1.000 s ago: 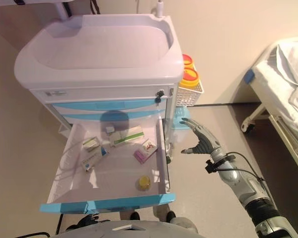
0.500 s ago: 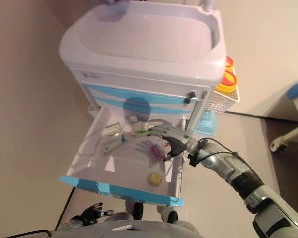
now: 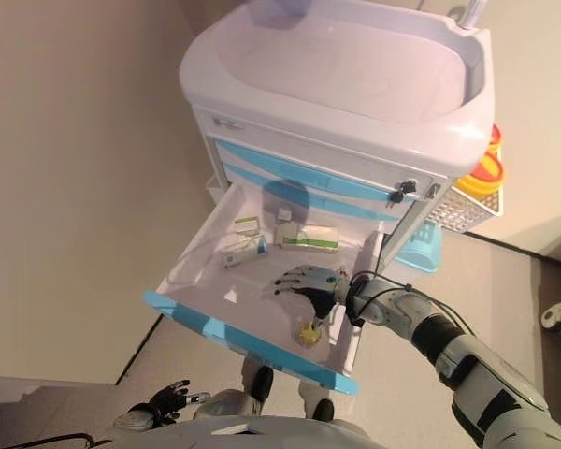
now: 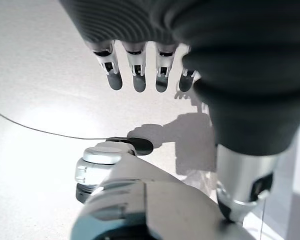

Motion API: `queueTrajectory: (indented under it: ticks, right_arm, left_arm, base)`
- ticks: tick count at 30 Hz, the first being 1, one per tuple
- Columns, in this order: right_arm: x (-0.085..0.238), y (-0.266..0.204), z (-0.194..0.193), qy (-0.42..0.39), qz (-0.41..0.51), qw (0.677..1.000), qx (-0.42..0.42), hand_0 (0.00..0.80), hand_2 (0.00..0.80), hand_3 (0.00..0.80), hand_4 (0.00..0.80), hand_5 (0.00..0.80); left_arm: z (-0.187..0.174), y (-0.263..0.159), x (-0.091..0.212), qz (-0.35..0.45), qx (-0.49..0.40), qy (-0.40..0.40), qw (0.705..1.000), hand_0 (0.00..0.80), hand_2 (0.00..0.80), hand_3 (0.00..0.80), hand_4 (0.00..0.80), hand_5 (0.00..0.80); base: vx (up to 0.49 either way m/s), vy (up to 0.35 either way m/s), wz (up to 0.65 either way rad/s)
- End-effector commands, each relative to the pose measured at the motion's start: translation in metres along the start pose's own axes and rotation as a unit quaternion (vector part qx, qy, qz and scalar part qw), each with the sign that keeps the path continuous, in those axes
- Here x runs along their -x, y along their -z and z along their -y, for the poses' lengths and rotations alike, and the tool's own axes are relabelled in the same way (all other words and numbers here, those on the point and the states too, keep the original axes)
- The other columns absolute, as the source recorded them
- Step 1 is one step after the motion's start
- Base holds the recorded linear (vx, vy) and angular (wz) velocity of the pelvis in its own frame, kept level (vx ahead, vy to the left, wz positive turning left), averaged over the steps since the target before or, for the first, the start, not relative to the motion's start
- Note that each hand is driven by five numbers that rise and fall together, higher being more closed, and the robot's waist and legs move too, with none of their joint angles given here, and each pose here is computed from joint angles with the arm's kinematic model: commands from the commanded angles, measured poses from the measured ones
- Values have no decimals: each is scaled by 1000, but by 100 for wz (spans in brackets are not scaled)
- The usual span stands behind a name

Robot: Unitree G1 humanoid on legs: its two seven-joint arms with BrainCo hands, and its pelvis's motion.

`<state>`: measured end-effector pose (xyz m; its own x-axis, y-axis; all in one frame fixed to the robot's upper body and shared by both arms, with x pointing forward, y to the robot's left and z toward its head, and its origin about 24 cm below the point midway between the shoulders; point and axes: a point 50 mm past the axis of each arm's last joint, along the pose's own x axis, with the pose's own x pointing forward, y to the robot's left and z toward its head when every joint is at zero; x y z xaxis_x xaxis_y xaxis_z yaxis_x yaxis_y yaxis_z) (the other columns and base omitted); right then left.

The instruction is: Open the drawer and pick up the medicine

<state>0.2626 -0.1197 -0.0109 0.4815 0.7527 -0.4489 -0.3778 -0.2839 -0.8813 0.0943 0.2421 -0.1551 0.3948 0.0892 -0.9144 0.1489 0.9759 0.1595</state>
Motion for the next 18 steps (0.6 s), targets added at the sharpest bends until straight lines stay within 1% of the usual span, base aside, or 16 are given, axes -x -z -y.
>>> queueTrajectory:
  ticks: [1, 8, 18]
  right_arm:
    - [-10, -6, 1, 8, 32, 998, 61, 0, 0, 0, 0, 0]
    - [-9, 2, -17, 6, -7, 997, 75, 0, 0, 0, 0, 0]
    - [-9, -3, -27, 4, -4, 997, 78, 0, 0, 0, 0, 0]
  left_arm:
    - [-7, 11, 1, -29, -41, 0, 999, 0, 0, 0, 0, 0]
    - [-8, 13, 2, -29, -52, -1, 998, 0, 0, 0, 0, 0]
    - [-7, 14, 2, -29, -45, -3, 999, 0, 0, 0, 0, 0]
  base:
    - [23, -26, 4]
    - [17, -24, 9]
    - [0, 0, 0]
